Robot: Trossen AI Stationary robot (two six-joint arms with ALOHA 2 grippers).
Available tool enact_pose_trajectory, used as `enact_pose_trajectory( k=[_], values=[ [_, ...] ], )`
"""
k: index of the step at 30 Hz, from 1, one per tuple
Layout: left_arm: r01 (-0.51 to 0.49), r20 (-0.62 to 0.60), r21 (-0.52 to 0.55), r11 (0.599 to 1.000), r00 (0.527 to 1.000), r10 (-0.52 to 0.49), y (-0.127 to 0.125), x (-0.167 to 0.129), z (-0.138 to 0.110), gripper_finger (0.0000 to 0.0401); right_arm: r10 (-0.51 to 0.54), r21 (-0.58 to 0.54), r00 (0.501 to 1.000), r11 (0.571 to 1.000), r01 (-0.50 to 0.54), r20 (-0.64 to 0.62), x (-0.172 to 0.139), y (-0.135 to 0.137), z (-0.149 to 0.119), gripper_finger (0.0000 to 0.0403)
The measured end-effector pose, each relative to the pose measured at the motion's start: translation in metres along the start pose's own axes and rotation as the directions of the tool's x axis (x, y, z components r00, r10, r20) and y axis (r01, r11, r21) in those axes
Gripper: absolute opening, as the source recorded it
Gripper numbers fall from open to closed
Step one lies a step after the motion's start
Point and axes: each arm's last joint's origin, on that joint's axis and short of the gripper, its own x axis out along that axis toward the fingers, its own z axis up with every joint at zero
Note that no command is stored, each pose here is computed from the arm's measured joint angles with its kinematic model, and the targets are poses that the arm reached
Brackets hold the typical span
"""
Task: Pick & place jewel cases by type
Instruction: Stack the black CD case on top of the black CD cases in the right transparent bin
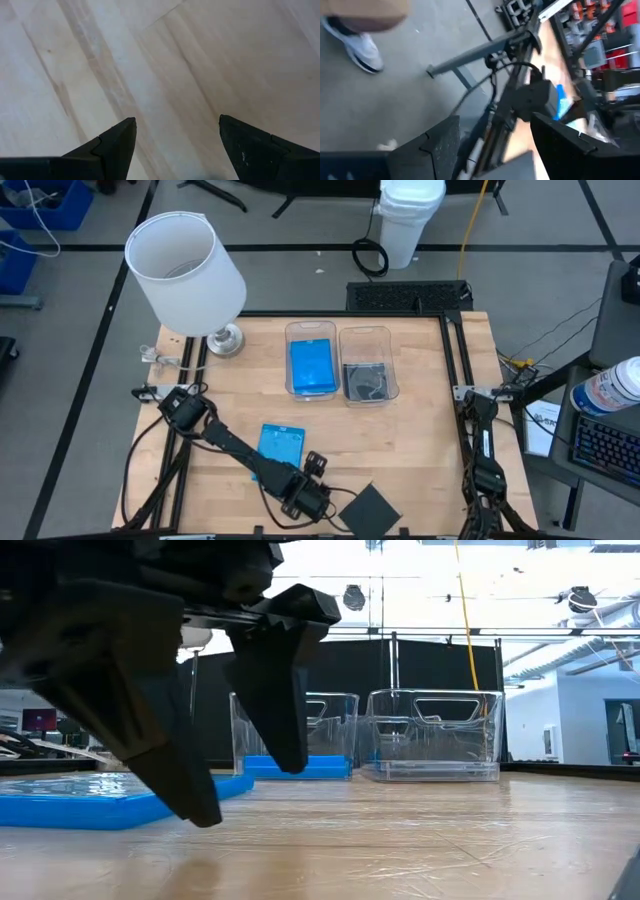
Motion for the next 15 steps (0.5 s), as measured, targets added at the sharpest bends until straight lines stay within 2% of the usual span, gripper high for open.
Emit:
enact_pose_trajectory(
  k=[8, 15],
  values=[
    [-0.010, -0.003, -0.044, 0.999, 1.000, 0.010, 0.009, 0.002, 0.000, 0.0285, -0.023, -0.141, 0.995, 0.990, 0.008, -0.100, 0.001, 0.004, -0.021, 0.0232],
    [-0.020, -0.003, -0.079, 0.997, 1.000, 0.020, 0.022, 0.006, 0.000, 0.0285, -0.037, -0.169, 0.987, 0.986, 0.010, -0.159, 0.008, 0.013, -0.041, 0.0231]
  ],
)
